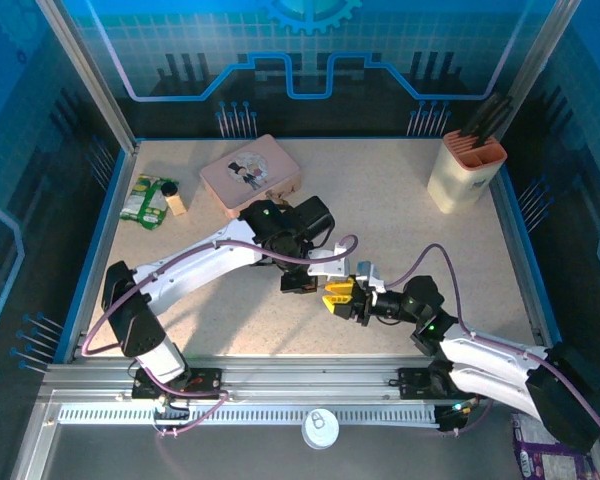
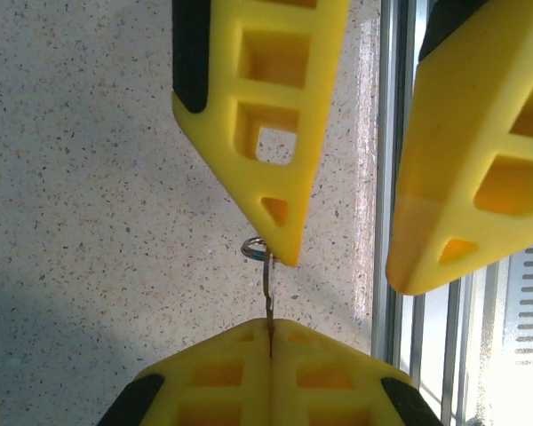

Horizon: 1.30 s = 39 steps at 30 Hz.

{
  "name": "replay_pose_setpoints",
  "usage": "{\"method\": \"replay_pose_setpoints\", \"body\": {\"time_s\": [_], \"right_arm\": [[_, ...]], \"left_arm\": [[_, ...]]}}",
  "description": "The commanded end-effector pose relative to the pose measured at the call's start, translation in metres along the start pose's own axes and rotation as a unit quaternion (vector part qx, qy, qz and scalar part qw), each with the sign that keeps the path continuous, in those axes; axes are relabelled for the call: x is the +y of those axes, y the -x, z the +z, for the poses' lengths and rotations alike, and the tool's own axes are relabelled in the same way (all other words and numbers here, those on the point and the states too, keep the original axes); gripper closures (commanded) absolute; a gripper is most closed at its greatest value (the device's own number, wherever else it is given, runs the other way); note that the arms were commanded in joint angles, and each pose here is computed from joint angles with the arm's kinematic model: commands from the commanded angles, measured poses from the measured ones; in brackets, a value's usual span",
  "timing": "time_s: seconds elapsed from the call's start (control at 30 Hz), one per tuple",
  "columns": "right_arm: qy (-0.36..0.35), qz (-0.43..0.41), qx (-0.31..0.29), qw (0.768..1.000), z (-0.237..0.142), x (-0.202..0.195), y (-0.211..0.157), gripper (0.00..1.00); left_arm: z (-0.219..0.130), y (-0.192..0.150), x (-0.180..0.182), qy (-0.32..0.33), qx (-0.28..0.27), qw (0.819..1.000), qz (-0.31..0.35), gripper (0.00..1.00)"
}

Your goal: Unlock a padlock with a key

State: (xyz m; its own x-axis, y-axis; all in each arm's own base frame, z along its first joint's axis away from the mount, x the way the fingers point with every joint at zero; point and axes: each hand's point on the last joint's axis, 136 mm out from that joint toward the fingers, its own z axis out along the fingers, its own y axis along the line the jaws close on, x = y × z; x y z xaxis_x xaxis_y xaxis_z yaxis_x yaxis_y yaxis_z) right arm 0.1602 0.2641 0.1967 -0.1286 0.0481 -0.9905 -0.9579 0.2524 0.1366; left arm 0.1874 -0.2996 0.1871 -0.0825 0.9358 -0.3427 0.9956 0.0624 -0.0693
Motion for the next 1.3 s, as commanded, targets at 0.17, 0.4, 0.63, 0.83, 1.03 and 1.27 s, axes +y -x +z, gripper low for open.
{"method": "replay_pose_setpoints", "body": {"time_s": [0.17,0.4,0.63,0.83,1.03,1.27], "right_arm": [[-0.025,-0.025,-0.005,0.999,0.006,-0.009,0.009,0.7],[-0.05,-0.028,-0.016,0.998,0.001,-0.015,0.011,0.6],[-0.064,-0.028,-0.013,0.997,-0.002,-0.018,0.01,0.6],[-0.063,-0.022,-0.008,0.998,-0.002,-0.018,0.007,0.57],[-0.025,-0.016,0.001,1.0,0.003,-0.006,0.006,0.61],[-0.009,-0.013,0.008,1.0,0.007,-0.003,0.003,0.67]], "left_arm": [[-0.004,0.004,-0.017,-0.026,-0.014,0.999,0.028,1.0],[-0.001,0.0,-0.019,-0.028,-0.009,0.999,0.03,1.0],[-0.002,0.0,-0.02,-0.027,-0.016,0.999,0.031,1.0],[-0.004,0.001,-0.02,-0.025,-0.021,0.999,0.033,1.0],[-0.006,0.002,-0.018,-0.016,-0.023,0.999,0.038,1.0],[-0.008,0.004,-0.017,-0.009,-0.029,0.999,0.042,1.0]]}}
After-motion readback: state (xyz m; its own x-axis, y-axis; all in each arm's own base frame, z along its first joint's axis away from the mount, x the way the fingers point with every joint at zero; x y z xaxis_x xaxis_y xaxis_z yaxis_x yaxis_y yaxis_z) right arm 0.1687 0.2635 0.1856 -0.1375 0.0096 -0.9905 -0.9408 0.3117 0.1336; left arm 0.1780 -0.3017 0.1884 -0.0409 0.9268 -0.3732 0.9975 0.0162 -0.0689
